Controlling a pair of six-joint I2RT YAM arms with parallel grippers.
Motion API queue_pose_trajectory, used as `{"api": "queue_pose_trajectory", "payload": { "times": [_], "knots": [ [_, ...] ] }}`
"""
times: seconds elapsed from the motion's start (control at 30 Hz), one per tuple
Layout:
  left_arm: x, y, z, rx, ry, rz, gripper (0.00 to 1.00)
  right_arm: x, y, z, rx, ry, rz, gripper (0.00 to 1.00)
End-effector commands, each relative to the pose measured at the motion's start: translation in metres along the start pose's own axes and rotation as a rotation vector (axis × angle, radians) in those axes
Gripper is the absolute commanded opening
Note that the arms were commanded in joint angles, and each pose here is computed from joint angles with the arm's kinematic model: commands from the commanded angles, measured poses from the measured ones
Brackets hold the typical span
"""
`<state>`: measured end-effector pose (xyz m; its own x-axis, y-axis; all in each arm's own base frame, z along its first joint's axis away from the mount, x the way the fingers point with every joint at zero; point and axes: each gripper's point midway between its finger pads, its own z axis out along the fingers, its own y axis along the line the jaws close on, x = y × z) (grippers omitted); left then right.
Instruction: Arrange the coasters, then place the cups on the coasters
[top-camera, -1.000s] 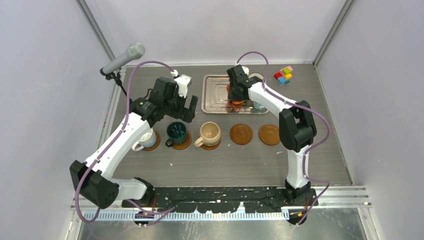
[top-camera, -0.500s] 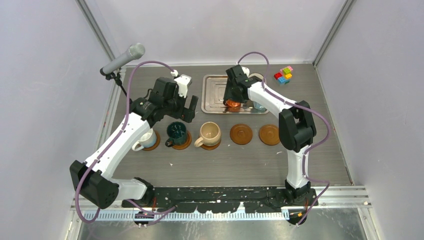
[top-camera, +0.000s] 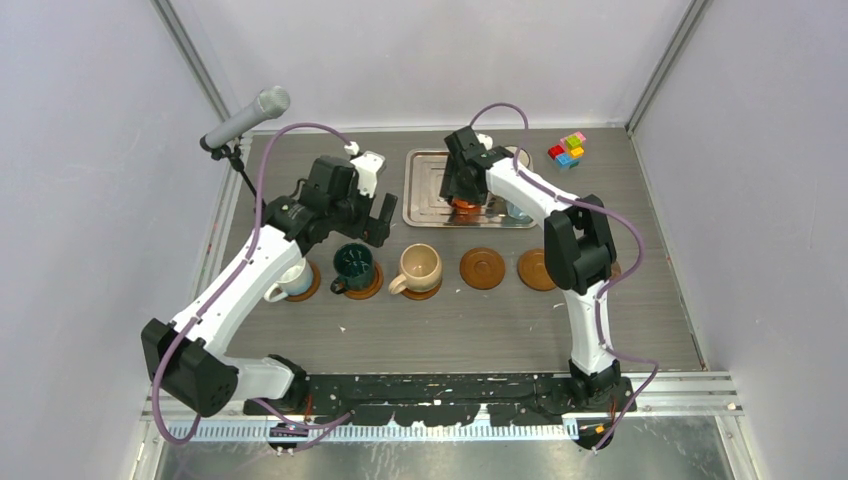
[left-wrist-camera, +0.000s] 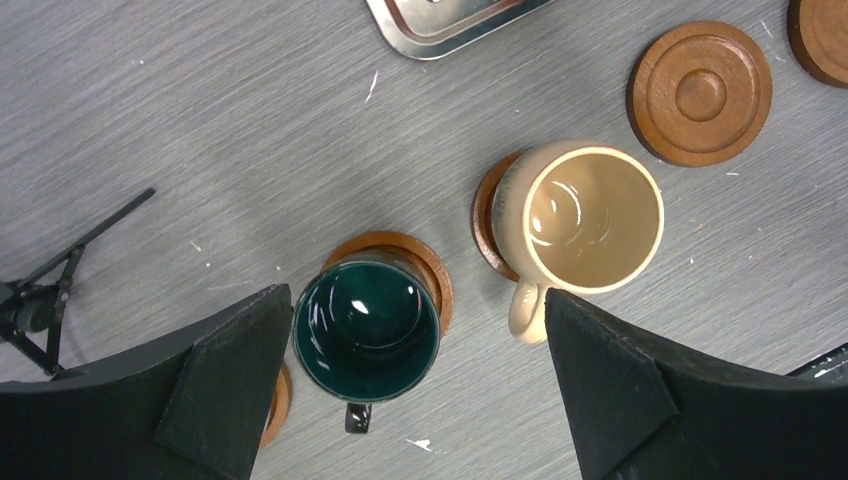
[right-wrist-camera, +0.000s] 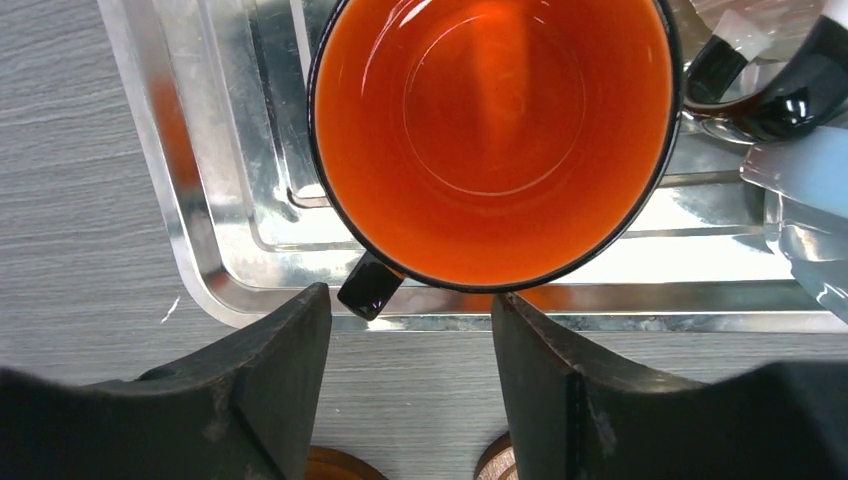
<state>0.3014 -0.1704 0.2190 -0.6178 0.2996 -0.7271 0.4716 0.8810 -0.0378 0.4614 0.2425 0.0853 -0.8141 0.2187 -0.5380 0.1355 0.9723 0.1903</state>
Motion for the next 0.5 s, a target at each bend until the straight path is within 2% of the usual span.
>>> {"api": "queue_pose_trajectory", "payload": {
  "times": [0.0,0.23,0.33,0.47],
  "knots": [
    [-0.026,-0.005,0.008,0.044,-0.075,0.074,1.00,-0.012,0.011,-0.028,-0.065,-0.034,-0.018,0.67],
    [-0.059,-0.022,0.056,0.099,-0.044,0.093,1.00,-0.032,-0.005,-0.092,-0.148,-0.138,-0.094,0.79],
    [-0.075,-0.031,0.077,0.103,-0.037,0.108,1.00,-0.044,-0.027,-0.121,-0.165,-0.182,-0.103,0.84],
    [-0.095,-0.045,0.109,0.085,-0.027,0.135,1.00,-0.058,-0.067,-0.158,-0.210,-0.211,-0.062,0.86]
  ]
}}
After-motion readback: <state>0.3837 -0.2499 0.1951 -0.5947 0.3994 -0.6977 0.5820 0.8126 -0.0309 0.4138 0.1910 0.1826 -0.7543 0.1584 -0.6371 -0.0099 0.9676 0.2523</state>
